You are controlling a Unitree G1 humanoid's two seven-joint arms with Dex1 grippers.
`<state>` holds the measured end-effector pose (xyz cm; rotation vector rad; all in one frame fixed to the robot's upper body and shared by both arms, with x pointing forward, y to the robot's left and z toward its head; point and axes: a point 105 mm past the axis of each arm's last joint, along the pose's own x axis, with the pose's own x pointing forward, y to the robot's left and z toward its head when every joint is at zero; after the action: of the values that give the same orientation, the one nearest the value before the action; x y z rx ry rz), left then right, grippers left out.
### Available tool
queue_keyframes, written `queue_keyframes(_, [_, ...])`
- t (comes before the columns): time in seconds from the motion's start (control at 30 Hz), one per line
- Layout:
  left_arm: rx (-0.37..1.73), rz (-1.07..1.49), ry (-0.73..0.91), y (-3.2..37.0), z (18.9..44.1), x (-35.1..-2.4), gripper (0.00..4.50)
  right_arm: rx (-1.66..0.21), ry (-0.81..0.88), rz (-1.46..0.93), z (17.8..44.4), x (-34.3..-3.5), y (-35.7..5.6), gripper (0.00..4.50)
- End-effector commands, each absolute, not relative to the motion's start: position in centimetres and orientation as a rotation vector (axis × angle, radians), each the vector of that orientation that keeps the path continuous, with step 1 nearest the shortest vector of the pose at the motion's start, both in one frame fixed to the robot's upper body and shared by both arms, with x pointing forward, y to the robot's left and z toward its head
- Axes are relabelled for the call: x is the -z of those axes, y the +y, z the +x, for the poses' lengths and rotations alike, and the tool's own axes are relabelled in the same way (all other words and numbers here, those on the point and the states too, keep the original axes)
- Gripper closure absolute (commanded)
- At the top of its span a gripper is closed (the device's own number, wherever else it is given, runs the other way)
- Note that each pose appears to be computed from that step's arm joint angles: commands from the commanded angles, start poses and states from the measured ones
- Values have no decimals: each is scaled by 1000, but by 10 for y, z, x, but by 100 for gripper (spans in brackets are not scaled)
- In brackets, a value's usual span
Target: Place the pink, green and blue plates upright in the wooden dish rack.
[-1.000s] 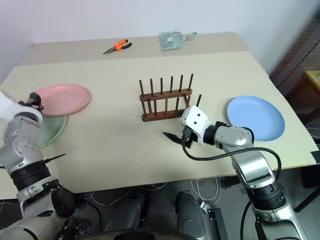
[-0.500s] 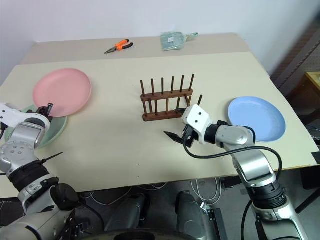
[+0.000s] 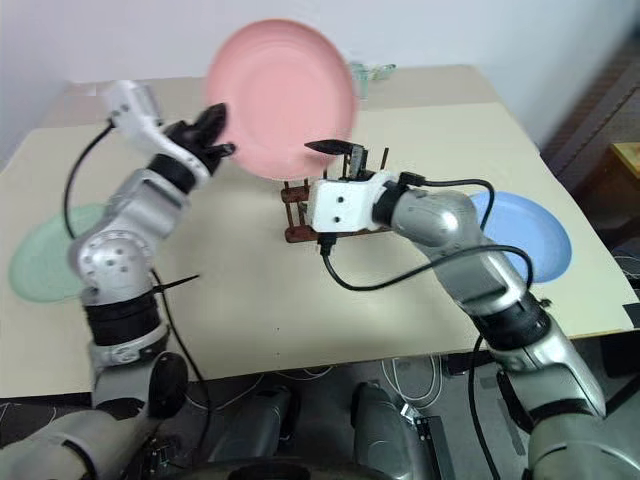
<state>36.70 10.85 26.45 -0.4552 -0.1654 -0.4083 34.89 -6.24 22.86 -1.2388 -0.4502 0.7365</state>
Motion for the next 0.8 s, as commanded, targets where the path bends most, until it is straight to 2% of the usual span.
queue_keyframes(0.03, [434, -452, -228, 102, 358, -282, 450, -635, -526, -1314, 360, -243, -64, 25])
queue_keyframes(0.1, [420, -468, -215, 103, 360, -278, 450, -623, -524, -1340, 362, -241, -68, 84])
queue_keyframes(0.23, [410, -490, -199, 108, 361, -272, 450, -604, -526, -1363, 362, -238, -73, 286])
queue_keyframes(0.3, [415, -538, -197, 110, 362, -272, 376, -605, -534, -1373, 360, -236, -72, 390])
queue_keyframes(0.37, [433, -635, -251, 116, 360, -285, 297, -597, -544, -1376, 359, -235, -72, 450])
queue_keyframes(0.43, [341, -658, -337, 140, 364, -300, 195, -570, -546, -1378, 358, -236, -76, 450])
queue_keyframes(0.53, [57, -455, -399, 202, 372, -297, 195, -496, -547, -1269, 356, -248, -96, 450])
queue_keyframes(0.6, [-4, -265, -406, 220, 370, -290, 195, -470, -563, -1161, 351, -259, -106, 450])
queue_keyframes(0.67, [34, -89, -398, 226, 367, -277, 195, -493, -576, -921, 342, -275, -114, 450])
queue_keyframes(0.73, [168, 79, -351, 215, 361, -253, 195, -579, -536, -606, 331, -282, -120, 450])
queue_keyframes(0.8, [446, 224, -264, 179, 343, -215, 195, -726, -474, -216, 314, -285, -118, 450])
